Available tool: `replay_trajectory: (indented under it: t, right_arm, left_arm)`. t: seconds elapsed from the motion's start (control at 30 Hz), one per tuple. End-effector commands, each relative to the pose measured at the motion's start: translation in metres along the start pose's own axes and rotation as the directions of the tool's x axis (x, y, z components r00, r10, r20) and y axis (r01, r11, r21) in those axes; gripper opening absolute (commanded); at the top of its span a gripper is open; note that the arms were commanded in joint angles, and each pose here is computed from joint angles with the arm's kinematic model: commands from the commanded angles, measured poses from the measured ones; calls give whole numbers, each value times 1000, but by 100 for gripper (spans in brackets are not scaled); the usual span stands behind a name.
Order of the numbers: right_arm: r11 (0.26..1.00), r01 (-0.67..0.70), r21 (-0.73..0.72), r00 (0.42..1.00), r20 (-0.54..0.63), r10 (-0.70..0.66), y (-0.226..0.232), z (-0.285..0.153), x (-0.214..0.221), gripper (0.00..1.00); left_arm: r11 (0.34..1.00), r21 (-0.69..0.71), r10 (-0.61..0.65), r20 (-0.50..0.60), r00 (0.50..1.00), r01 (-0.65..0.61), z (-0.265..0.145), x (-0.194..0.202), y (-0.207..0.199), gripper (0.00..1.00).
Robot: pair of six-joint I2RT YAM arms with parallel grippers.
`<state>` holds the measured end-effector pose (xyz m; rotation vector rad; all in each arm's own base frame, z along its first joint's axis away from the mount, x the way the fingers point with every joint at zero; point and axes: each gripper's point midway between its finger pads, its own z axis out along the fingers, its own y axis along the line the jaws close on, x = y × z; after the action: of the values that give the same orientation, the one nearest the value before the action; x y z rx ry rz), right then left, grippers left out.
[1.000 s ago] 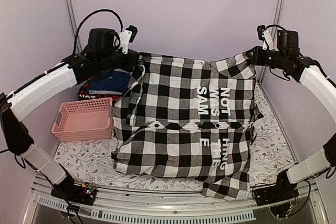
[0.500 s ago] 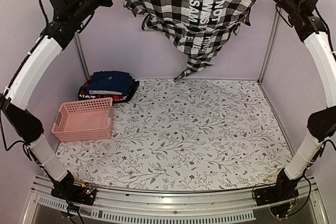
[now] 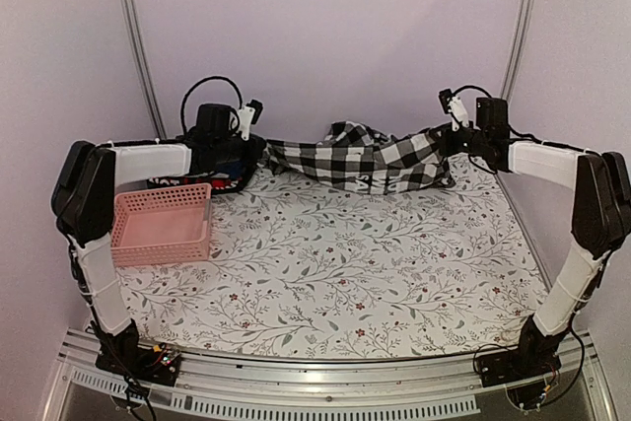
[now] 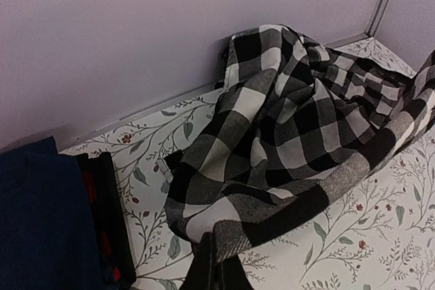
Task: Fold and stack the mixed laundry pile
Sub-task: Flatten out the flattened shirt at the center of the board.
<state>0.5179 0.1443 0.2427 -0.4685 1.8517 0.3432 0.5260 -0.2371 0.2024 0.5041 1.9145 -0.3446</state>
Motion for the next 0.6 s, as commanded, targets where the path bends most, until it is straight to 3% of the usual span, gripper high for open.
replay_trajectory:
  t: [0.0,0.23,0.4,0.57]
  right_arm:
    - [999,38,13,992,121,-39,2,-26,-33,0]
    - [1000,-14,-22,1000,4,14,8,-42,-15,0]
    - [984,-149,-101,986,-94,140,35,-70,22,0]
    - [921,-381,-77,898,-268,349,60,-102,95,0]
  left_arm:
    - [996,69,-55,60,997,51,-11,-13,-19,0]
    - [992,119,-46,-25,999,48,-33,8,-45,0]
    - [991,133,-4,-96,995,17,-71,38,-69,0]
    - [989,133,95,-246,965,-63,-107,94,-102,0]
